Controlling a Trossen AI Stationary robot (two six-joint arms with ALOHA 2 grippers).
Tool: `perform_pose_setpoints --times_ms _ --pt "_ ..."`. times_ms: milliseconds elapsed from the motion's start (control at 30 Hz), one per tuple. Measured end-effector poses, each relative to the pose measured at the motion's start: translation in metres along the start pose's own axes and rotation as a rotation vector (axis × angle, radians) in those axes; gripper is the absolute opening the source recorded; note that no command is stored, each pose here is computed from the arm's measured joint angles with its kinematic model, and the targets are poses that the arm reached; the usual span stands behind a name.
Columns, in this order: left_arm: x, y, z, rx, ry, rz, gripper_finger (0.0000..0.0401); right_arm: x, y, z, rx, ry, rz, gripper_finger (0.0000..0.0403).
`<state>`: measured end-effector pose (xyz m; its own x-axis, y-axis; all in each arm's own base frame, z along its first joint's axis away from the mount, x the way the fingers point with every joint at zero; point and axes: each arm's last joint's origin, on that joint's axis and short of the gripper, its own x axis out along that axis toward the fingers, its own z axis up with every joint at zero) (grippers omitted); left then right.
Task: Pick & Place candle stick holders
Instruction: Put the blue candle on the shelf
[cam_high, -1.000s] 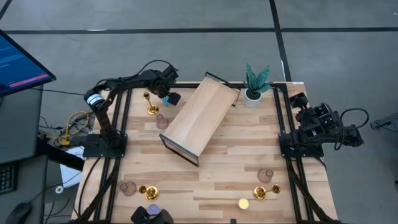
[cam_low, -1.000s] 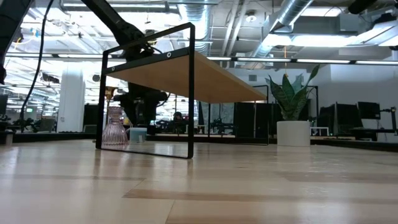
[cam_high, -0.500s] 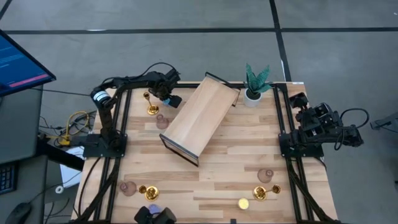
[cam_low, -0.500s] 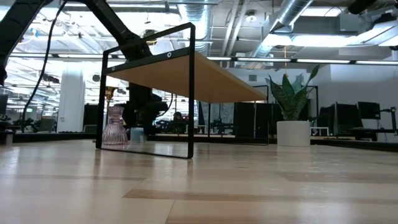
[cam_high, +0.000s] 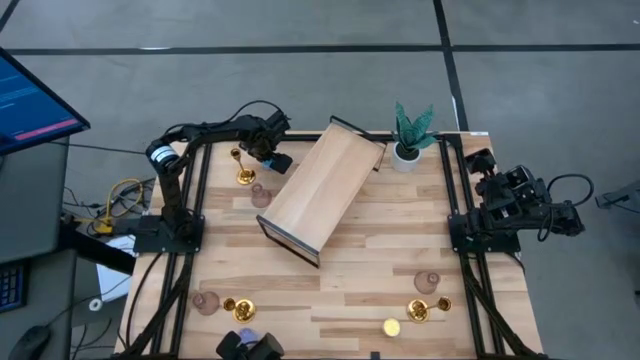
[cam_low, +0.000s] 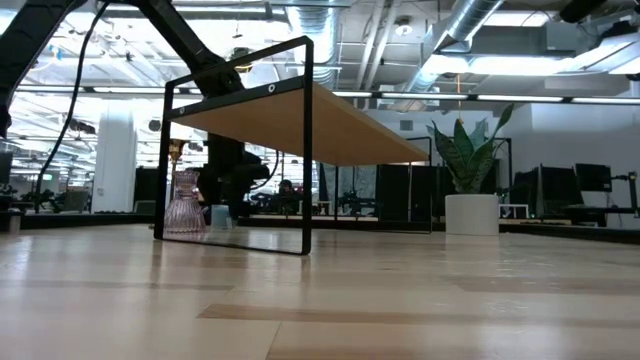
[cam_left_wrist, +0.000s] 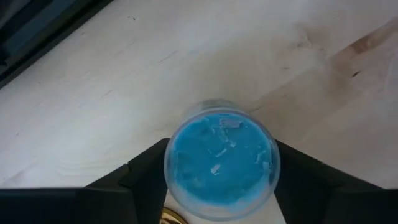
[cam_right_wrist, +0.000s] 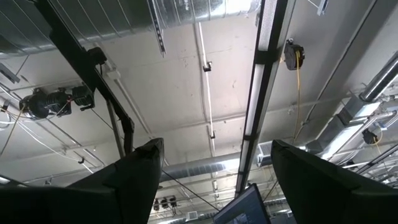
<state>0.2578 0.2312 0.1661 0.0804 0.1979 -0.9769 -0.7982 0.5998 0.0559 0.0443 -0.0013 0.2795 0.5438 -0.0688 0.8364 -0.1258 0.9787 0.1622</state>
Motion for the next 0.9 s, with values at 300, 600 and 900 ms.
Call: perform_pose_setpoints --times_ms 300,600,900 --pt "0.0 0.001 -0.001 -0.009 0.008 -0.003 0.0234 0.0 -0.001 0.0 0.0 -0.005 -0.031 0.0286" --pt "-0.021 0.003 -0.001 -0.017 -0.047 -0.027 0.0229 0.0 -0.001 0.0 0.0 -0.006 -0.034 0.0286" --pt "-0.074 0.009 -0.007 -0.06 -0.218 -0.063 0.0229 0.0 -0.001 0.0 0.0 -0.009 -0.049 0.0286"
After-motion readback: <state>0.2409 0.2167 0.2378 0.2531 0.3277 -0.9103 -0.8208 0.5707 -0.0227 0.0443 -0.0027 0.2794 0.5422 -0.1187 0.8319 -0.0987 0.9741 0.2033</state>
